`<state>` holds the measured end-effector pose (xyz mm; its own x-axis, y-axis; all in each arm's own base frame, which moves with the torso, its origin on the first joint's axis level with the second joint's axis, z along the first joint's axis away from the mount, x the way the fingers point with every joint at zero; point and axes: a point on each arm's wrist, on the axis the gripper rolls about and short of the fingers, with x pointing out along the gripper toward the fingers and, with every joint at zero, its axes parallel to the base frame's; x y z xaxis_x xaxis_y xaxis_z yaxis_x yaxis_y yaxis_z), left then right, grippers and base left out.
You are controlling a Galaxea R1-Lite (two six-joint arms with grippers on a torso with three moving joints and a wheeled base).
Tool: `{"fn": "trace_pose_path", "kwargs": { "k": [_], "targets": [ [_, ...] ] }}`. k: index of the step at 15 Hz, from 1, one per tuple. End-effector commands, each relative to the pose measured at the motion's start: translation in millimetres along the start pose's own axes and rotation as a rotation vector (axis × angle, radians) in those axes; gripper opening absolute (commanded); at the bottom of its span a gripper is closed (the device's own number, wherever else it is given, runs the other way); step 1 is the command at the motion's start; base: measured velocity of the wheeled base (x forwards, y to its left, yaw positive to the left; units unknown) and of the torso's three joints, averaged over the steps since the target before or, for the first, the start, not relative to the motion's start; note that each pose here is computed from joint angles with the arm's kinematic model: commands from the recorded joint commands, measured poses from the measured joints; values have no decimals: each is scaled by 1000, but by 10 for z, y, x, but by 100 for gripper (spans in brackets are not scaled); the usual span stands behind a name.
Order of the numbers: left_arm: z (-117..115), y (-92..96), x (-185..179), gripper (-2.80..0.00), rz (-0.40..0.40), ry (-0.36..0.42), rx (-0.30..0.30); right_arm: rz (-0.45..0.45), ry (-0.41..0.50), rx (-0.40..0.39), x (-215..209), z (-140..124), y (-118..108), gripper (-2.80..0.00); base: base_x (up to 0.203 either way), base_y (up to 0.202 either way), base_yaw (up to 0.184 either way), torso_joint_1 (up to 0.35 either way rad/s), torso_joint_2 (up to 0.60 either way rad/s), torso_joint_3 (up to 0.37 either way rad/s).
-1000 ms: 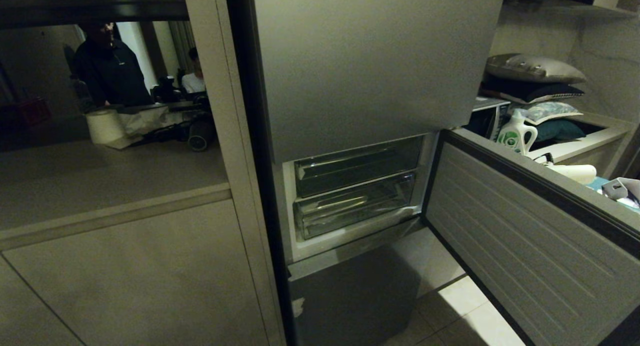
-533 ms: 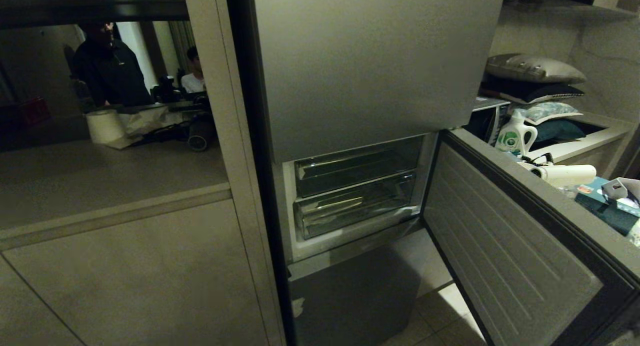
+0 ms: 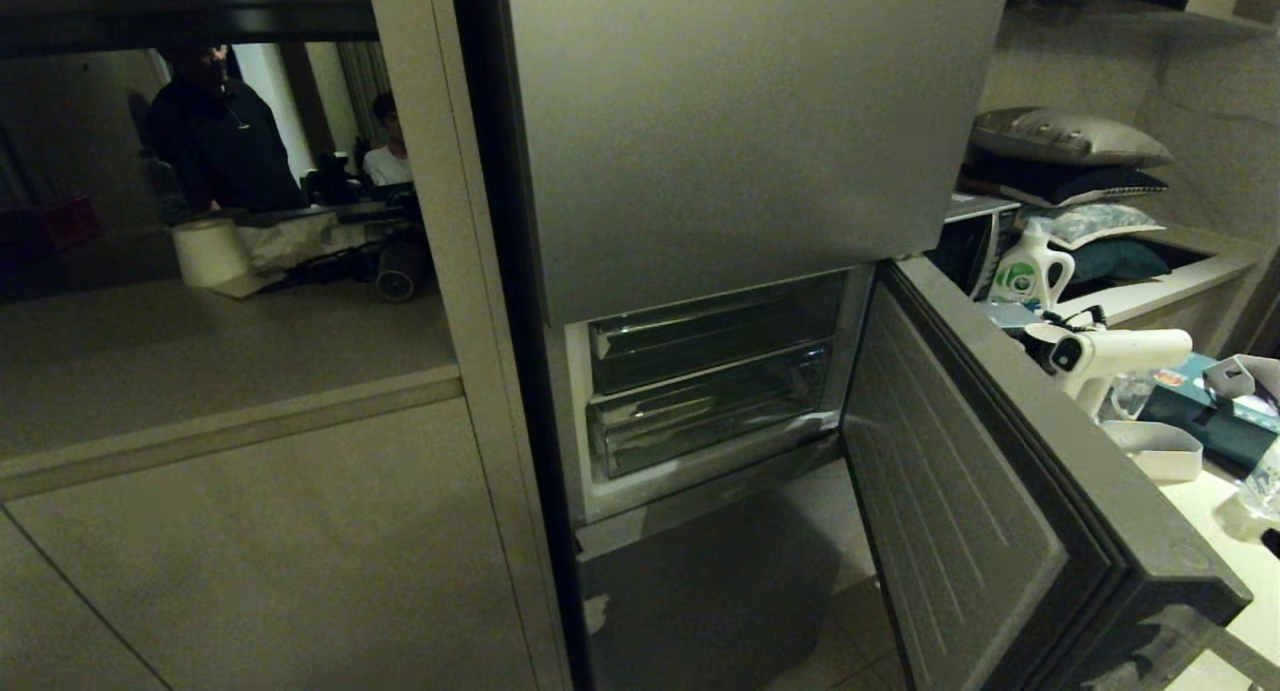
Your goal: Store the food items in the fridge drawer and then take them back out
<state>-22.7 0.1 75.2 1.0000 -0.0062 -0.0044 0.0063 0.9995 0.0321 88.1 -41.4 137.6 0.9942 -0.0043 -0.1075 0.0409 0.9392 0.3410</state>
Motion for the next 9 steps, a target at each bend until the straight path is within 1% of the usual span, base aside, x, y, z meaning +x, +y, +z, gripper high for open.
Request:
{"fn": "trace_pose_path", "kwargs": {
  "k": [1, 3, 4, 6, 8, 9],
  "targets": [
    [0, 0, 1, -280, 0, 2, 0, 76, 87, 22, 211, -36, 150, -280, 0, 0, 0, 0, 0, 0],
    [0, 0, 1, -280, 0, 2, 0, 149, 168, 33, 366, -94, 312, -280, 0, 0, 0, 0, 0, 0],
    [0, 0, 1, -280, 0, 2, 1, 183, 233, 32, 495, -154, 416, -280, 0, 0, 0, 0, 0, 0],
    [0, 0, 1, -280, 0, 2, 0, 176, 329, 28, 776, -268, 528, -280, 0, 0, 0, 0, 0, 0],
    [0, 0, 1, -280, 0, 2, 0, 192, 353, 21, 1039, -337, 600, -280, 0, 0, 0, 0, 0, 0],
    [0, 0, 1, -280, 0, 2, 0, 224, 349, 19, 1167, -351, 640, -280, 0, 0, 0, 0, 0, 0]
  ]
}}
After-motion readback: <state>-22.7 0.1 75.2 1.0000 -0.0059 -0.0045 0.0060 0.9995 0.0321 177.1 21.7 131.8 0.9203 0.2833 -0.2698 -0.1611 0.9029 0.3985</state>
